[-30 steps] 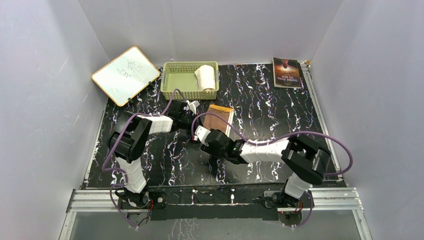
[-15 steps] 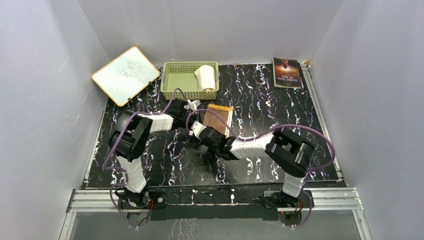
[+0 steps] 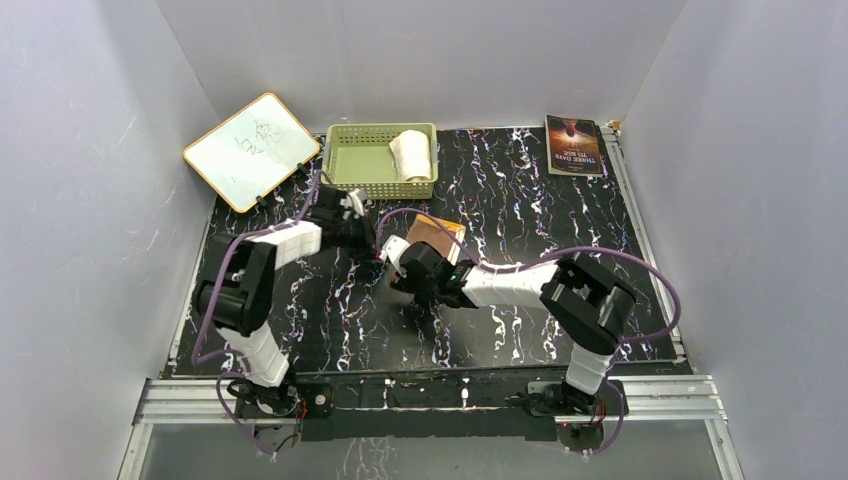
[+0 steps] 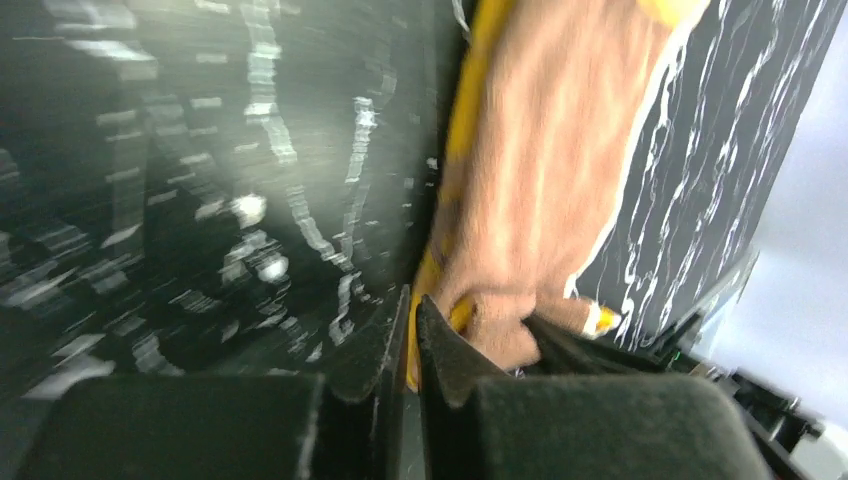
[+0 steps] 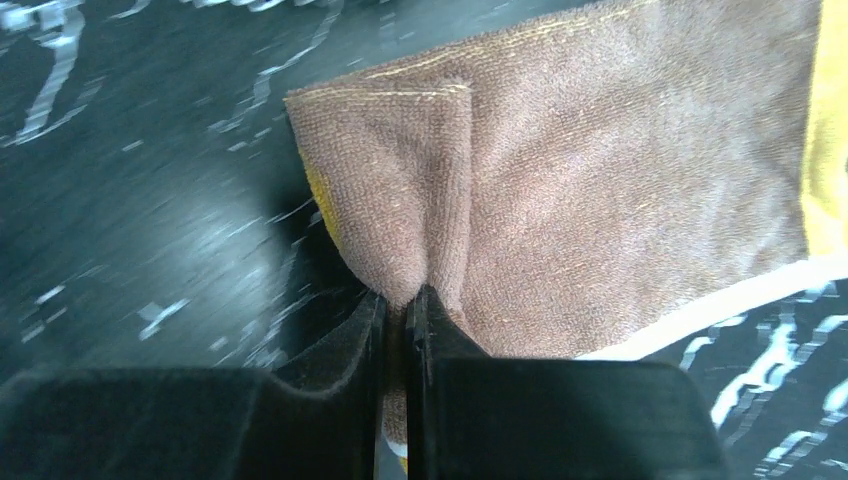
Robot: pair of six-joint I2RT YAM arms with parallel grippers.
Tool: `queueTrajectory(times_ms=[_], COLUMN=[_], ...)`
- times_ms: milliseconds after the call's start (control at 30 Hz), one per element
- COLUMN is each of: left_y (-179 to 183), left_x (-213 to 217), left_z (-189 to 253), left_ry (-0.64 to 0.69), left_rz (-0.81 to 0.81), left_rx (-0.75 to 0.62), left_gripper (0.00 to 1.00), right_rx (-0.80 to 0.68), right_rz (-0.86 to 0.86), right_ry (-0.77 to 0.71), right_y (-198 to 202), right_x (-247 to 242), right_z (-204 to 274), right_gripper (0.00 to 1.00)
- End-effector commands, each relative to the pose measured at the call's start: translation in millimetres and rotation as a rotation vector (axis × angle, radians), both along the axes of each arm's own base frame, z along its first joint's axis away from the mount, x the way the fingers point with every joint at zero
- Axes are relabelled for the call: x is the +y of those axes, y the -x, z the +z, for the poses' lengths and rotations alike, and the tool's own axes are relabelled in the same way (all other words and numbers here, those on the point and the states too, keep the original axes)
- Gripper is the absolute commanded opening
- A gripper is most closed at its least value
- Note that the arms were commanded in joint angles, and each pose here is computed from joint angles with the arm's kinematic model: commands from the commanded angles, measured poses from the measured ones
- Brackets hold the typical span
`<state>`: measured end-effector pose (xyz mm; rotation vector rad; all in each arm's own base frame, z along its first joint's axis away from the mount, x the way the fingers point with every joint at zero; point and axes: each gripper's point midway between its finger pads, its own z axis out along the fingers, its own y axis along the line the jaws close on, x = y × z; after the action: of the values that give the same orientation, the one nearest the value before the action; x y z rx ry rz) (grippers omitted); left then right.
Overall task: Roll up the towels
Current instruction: Roll the towel at the center of the board.
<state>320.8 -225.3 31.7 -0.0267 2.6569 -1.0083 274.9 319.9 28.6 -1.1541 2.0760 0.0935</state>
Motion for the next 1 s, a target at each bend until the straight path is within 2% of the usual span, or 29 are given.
queueTrajectory(times_ms=[0,100,233,500,800,967], left_y=[-10.7,-6.0,1.8,16.5,24.6,28.4], left_x=[50.6,59.4,65.2,48.1,45.0,40.1], left_z=[40.1,63.1,81.5,94.4,97.9,91.0], left_ry=[-0.118,-0.124,-0.119,-0.016,0.029,0.058], left_rz=[0.174,0.196,0.199,0.09,0.085,0.071], left_rx=[-0.084,-0.126,-0.153,-0.173,-0.205,-0.182], left_gripper=[0.11,0.18,0.21,0.21,0.21,0.21], right_rx=[0.328,0.466,0.684,1.092,1.237,1.322], right_rz=[0.119,0.159,0.189,0.194,0.118,0.021], right_ry=[-0.118,-0.249,-0.41,-0.565,-0.701,-0.721], right_y=[69.4,81.0,92.9,99.6,53.3,34.7], right_x=[9.6,20.6,31.1,43.4,35.6,27.3], right_z=[5.4,29.2,49.7,47.4,56.2,35.1], right_gripper=[0.0,0.0,0.0,0.0,0.0,0.0])
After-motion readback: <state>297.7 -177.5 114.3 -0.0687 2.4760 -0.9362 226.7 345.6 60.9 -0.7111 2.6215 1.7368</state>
